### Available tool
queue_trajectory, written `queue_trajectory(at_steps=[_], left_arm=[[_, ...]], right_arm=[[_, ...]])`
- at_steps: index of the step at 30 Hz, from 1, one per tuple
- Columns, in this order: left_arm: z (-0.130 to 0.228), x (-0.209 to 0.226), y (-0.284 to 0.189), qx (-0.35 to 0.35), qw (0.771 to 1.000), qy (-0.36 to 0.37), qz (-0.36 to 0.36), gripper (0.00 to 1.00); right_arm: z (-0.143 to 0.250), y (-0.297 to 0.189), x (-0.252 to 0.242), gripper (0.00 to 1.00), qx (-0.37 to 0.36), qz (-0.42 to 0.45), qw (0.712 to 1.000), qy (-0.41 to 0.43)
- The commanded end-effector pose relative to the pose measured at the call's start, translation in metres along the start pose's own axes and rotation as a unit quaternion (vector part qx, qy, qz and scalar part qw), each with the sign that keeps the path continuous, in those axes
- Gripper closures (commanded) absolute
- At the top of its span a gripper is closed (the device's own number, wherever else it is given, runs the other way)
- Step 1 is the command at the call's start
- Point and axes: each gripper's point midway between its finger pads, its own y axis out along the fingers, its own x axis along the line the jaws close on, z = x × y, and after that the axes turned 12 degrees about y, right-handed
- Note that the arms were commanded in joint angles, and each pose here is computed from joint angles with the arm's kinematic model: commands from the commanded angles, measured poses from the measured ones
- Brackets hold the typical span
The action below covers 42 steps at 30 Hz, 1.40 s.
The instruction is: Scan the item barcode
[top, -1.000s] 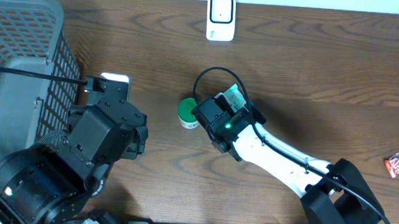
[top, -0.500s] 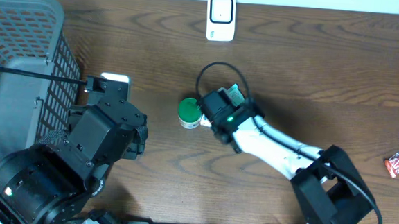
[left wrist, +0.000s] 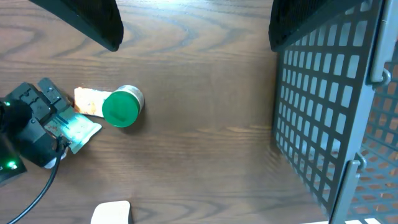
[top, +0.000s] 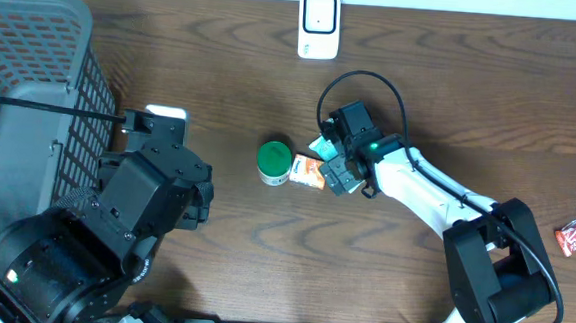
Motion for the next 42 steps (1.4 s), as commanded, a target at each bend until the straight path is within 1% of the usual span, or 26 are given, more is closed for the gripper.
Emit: queue_trajectory(at_steps=[1,5,7,10,12,14,17,20,24,26,29,32,33,34,35,36,38,39,40,41,42], left_arm=[[-0.002,0.004,-0.002,-0.004,1.000,-0.009,-0.007,0.25],[-0.002,0.004,-0.002,-0.004,1.000,-0.009,-0.007,0.25],[-0.002,0.004,-0.002,-0.004,1.000,-0.009,-0.007,0.25],[-0.002,0.004,-0.002,-0.004,1.000,-0.009,-0.007,0.25],[-0.002,0.004,-0.002,-0.004,1.000,-0.009,-0.007,0.25],[-0.002,0.004,-0.002,-0.004,1.000,-0.009,-0.007,0.25],[-0.002,0.004,-0.002,-0.004,1.000,-0.009,-0.007,0.25],[-0.002,0.004,-0.002,-0.004,1.000,-0.009,-0.007,0.25],[-0.002,0.004,-0.002,-0.004,1.000,-0.009,-0.007,0.25],[-0.002,0.004,-0.002,-0.004,1.000,-0.009,-0.007,0.25],[-0.002,0.004,-0.002,-0.004,1.000,-0.009,-0.007,0.25],[-0.002,0.004,-0.002,-0.004,1.000,-0.009,-0.007,0.25],[-0.002,0.004,-0.002,-0.004,1.000,-0.009,-0.007,0.25],[-0.002,0.004,-0.002,-0.004,1.000,-0.009,-0.007,0.25],[-0.002,0.004,-0.002,-0.004,1.000,-0.009,-0.007,0.25],[-0.002,0.004,-0.002,-0.004,1.000,-0.009,-0.007,0.25],[-0.002,0.004,-0.002,-0.004,1.000,-0.009,-0.007,0.25],[-0.002,0.004,-0.002,-0.004,1.000,-0.009,-0.007,0.25],[-0.002,0.004,-0.002,-0.004,1.000,-0.009,-0.007,0.25],[-0.002,0.004,-0.002,-0.004,1.000,-0.009,-0.007,0.25],[-0.002,0.004,-0.002,-0.004,1.000,-0.009,-0.007,0.25]], right_arm=[[-0.003,0.009,0.007,0.01,-0.002,-0.022,1.000,-0.013],[0.003,0.025,-0.005,0.01,0.011,0.019,1.000,-0.016],[0.009,0.032,-0.012,0.04,0.023,0.041,0.999,-0.021],[0.013,0.036,-0.012,0.09,0.031,0.042,0.998,-0.025],[0.012,0.036,-0.011,0.18,0.030,0.041,0.998,-0.025],[0.011,0.036,-0.011,0.33,0.027,0.040,0.999,-0.024],[0.010,0.036,-0.011,0.52,0.025,0.040,0.999,-0.017],[0.006,0.032,-0.007,0.66,0.021,0.029,0.999,0.009],[-0.001,0.016,0.006,0.76,0.031,-0.028,0.999,0.025],[-0.006,0.002,0.010,0.78,0.040,-0.061,0.997,0.041],[-0.011,-0.028,0.024,0.77,0.059,-0.140,0.987,0.059],[-0.017,-0.061,0.036,0.78,0.078,-0.232,0.965,0.094],[-0.019,-0.070,0.038,0.79,0.088,-0.259,0.955,0.118],[-0.019,-0.079,0.040,0.82,0.099,-0.288,0.942,0.144],[-0.019,-0.087,0.042,0.82,0.109,-0.316,0.928,0.165],[-0.019,-0.096,0.045,0.83,0.119,-0.353,0.909,0.184],[-0.017,-0.118,0.049,0.76,0.140,-0.426,0.866,0.221],[-0.016,-0.128,0.049,0.70,0.152,-0.454,0.845,0.240],[-0.013,-0.138,0.048,0.68,0.167,-0.478,0.822,0.261],[-0.011,-0.146,0.045,0.69,0.179,-0.494,0.803,0.281],[-0.009,-0.151,0.043,0.73,0.189,-0.503,0.790,0.295]])
